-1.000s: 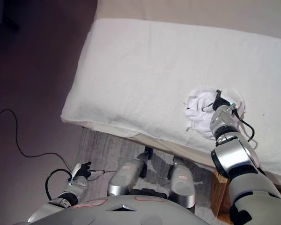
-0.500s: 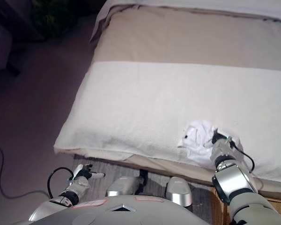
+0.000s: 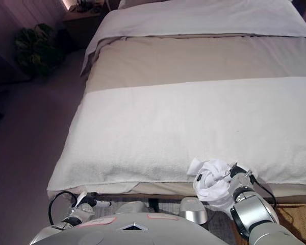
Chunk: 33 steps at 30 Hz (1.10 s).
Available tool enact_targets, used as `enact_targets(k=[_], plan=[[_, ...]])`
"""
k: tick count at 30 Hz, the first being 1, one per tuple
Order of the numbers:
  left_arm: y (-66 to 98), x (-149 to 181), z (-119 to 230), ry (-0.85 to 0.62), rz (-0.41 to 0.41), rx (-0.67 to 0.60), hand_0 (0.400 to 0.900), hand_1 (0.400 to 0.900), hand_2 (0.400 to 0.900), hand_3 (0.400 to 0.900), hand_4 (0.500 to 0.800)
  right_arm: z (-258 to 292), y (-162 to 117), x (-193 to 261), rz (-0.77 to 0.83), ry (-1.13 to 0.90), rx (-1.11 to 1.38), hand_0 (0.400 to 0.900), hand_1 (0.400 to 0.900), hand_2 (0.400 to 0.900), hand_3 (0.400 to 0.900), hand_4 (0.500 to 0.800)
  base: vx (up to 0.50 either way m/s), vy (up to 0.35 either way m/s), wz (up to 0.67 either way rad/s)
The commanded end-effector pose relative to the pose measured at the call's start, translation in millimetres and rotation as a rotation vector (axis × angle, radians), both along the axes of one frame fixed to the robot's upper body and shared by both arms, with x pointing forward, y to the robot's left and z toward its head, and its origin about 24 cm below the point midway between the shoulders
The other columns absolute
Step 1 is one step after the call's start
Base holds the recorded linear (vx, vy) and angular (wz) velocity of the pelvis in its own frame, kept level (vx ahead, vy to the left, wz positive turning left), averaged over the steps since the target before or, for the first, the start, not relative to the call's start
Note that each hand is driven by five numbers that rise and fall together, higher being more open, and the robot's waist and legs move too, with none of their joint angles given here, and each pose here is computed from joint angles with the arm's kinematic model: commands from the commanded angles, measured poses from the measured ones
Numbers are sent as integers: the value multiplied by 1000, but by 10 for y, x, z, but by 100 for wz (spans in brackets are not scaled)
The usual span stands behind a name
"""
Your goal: Put the clothes on the bed into the basket.
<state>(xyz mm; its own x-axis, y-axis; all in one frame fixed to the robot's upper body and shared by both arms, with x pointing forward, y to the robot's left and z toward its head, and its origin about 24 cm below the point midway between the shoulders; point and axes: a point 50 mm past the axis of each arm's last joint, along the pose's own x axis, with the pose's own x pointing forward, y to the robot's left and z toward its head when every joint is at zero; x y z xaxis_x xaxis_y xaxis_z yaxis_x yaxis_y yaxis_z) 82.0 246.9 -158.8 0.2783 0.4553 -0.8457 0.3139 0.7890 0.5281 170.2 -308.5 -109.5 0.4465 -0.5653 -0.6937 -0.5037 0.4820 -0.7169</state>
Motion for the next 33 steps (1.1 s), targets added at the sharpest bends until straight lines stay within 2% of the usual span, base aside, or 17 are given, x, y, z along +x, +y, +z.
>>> enact_targets(k=[1,4,5,11,15,22,33], plan=[[402,99,147,0,-7,146,900,900,900,900,800,408,-296,403,-16,-186,-136,400,400,400,400,500,-17,-2,-25],[455,93,168,-4,10,158,900,900,900,900,800,602,-461,495,-43,-256,-167,400,400,400,400,500,-6,-4,-30],[368,252,174,-19,-31,160,900,900,900,900,800,685,-560,499,-46,-268,-197,400,400,400,400,500,13,-2,-39],[332,422,209,-73,-22,141,900,900,900,900,800,778,-904,237,-189,-219,-265,400,400,400,400,500,10,5,-23],[318,458,218,-93,-21,135,900,900,900,900,800,753,-1024,20,-268,-188,-278,400,400,400,400,500,-10,8,-23],[310,473,228,-117,-25,128,900,900,900,900,800,846,-1183,-104,-300,-188,-316,400,400,400,400,500,-26,6,-48],[312,719,334,-220,-19,109,900,900,900,900,800,1417,-1611,-109,-370,-189,-473,400,400,400,400,500,-7,-1,-23]])
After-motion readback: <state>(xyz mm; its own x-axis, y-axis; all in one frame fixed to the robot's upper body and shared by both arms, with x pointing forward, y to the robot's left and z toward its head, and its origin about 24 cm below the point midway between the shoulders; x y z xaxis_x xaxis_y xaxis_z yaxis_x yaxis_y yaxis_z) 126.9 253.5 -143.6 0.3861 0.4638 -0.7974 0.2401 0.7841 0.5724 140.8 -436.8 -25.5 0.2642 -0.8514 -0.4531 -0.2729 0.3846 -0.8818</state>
